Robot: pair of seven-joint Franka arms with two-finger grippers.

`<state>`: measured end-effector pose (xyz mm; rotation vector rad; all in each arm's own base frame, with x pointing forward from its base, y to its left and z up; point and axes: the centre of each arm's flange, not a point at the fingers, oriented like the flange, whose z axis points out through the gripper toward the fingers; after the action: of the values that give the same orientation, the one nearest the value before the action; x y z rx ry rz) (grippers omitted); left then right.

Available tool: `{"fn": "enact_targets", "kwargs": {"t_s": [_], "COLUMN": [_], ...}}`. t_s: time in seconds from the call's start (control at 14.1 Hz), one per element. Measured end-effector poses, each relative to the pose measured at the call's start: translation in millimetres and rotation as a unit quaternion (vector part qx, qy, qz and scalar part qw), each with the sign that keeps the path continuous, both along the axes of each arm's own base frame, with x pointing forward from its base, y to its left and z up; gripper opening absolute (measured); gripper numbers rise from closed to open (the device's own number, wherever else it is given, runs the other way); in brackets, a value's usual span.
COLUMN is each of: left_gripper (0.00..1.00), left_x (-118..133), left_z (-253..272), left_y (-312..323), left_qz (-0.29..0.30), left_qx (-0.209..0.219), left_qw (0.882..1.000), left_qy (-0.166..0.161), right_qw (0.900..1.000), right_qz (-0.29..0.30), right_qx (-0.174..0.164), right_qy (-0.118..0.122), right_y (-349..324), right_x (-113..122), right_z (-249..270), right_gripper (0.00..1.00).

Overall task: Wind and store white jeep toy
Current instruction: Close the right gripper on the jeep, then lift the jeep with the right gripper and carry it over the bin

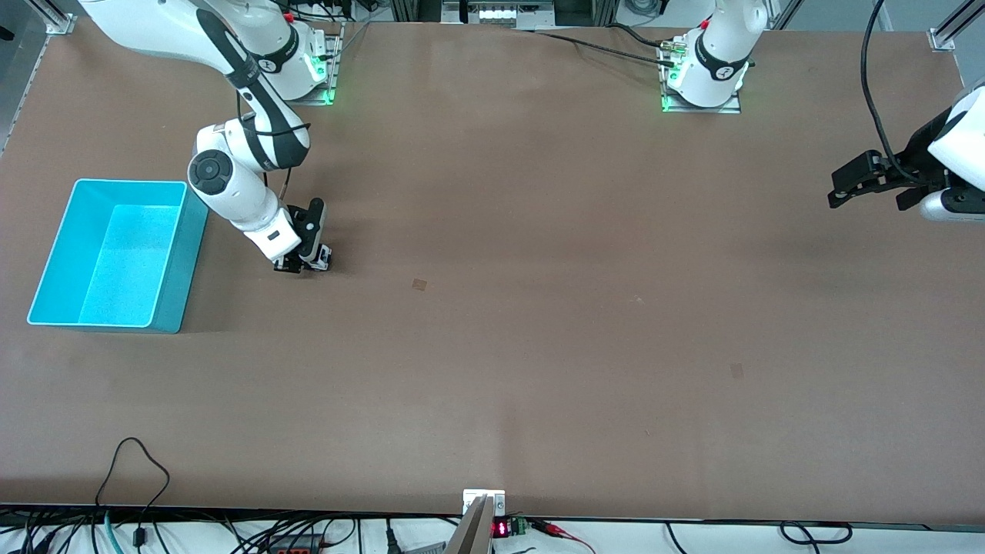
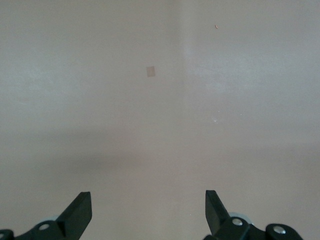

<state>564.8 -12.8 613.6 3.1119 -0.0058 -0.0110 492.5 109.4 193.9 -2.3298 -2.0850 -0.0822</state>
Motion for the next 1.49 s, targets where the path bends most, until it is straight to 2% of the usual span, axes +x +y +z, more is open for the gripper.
{"fn": "enact_targets", "kwargs": {"t_s": [0.5, 0.78, 0.99, 1.2, 1.49], "left_gripper": [1.00, 1.00, 1.00, 1.00, 1.00], "left_x": [0.0, -0.1, -0.1, -0.1, -0.1], "left_z": [0.0, 0.2, 0.2, 0.3, 0.3], "left_y": [0.8, 0.8, 0.8, 0.8, 0.7], "left_qz": [0.001, 0.001, 0.001, 0.001, 0.001], "left_qx": [0.000, 0.000, 0.000, 0.000, 0.000], "left_qw": [1.000, 1.000, 1.000, 1.000, 1.000], "left_qy": [0.000, 0.000, 0.000, 0.000, 0.000], "right_qw": [1.000, 0.998, 0.992, 0.977, 0.942], "right_qz": [-0.011, -0.063, -0.123, -0.210, -0.330], "right_qx": [0.001, 0.002, -0.013, -0.026, -0.036], "right_qy": [-0.003, -0.022, -0.024, -0.037, -0.049], "right_y": [-0.5, -1.2, -8.8, -30.7, -65.8], "right_x": [1.9, 12.9, 15.8, 16.7, 17.5], "right_z": [1.6, 24.7, 63.3, 113.6, 167.5], "right_gripper": [0.52, 0.52, 0.52, 0.52, 0.52]}}
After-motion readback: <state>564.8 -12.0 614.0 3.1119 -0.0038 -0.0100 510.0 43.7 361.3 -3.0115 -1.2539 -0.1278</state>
